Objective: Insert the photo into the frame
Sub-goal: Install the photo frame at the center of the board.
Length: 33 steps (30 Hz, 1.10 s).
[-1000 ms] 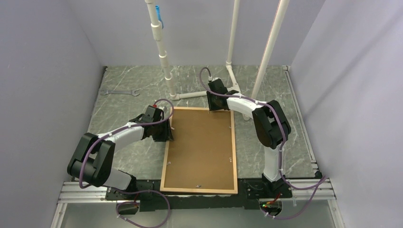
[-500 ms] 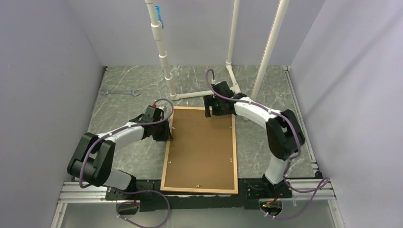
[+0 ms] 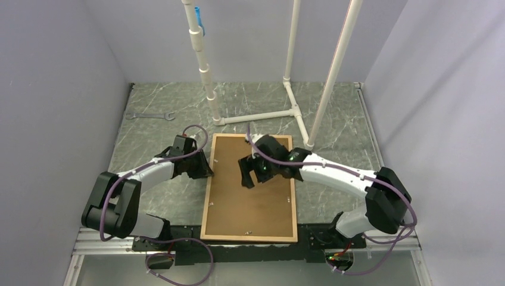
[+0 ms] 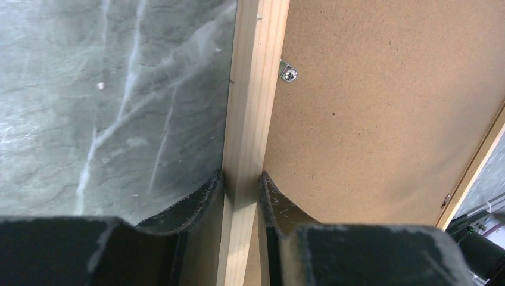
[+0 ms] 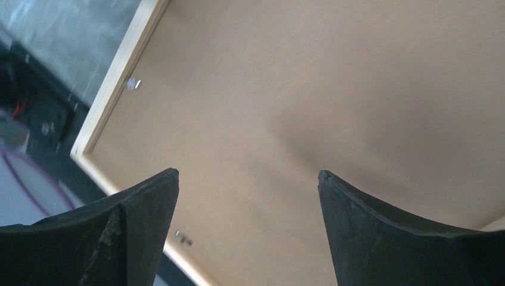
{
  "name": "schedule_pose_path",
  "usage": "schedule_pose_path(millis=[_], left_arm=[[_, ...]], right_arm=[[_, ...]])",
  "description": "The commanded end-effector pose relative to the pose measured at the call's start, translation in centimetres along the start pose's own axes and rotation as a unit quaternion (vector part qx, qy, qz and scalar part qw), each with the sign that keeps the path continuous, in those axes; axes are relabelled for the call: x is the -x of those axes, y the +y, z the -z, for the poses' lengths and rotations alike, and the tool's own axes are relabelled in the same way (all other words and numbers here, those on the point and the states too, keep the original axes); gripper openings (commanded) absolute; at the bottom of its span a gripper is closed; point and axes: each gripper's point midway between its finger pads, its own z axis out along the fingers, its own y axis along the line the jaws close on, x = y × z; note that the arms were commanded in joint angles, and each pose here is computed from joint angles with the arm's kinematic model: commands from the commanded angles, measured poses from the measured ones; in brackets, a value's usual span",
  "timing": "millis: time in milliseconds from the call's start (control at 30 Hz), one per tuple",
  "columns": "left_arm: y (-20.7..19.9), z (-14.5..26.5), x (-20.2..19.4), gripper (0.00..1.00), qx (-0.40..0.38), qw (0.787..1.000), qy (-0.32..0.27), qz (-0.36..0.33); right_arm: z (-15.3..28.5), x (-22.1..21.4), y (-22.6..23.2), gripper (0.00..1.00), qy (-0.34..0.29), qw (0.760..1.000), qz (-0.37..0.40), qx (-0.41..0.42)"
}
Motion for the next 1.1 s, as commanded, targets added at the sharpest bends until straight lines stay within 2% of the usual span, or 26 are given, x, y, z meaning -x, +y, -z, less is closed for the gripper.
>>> schedule_pose_path(millis=[0,267,533,733,1067], left_arm=[[5.0,0.2,-2.8,0.2,0.089,0.995,0.033,0.028],[4.7,-0.1,-3.2,0.19,0.076,0.996,0.042,0.027],[5.0,0.3,-3.1,0.18,0.082,0.996,0.038,0.029],[5.0,0.2,-3.2,0.17,0.08,0.996,0.04,0.028],[5.2,0.2,-3.3,0.16,0.083,0.995,0.042,0.029]], right_arm=[[1.2,-3.4,5.0,0.9,0.02,0.997,0.051,0.063],[0.9,-10.4,10.8,0.94,0.084,0.973,0.164,0.141],[0.3,-13.8,13.3,0.94,0.114,0.953,0.232,0.16],[-1.1,-15.5,13.5,0.91,0.142,0.947,0.251,0.144],[-0.9,-18.0,14.2,0.85,0.185,0.933,0.27,0.147]])
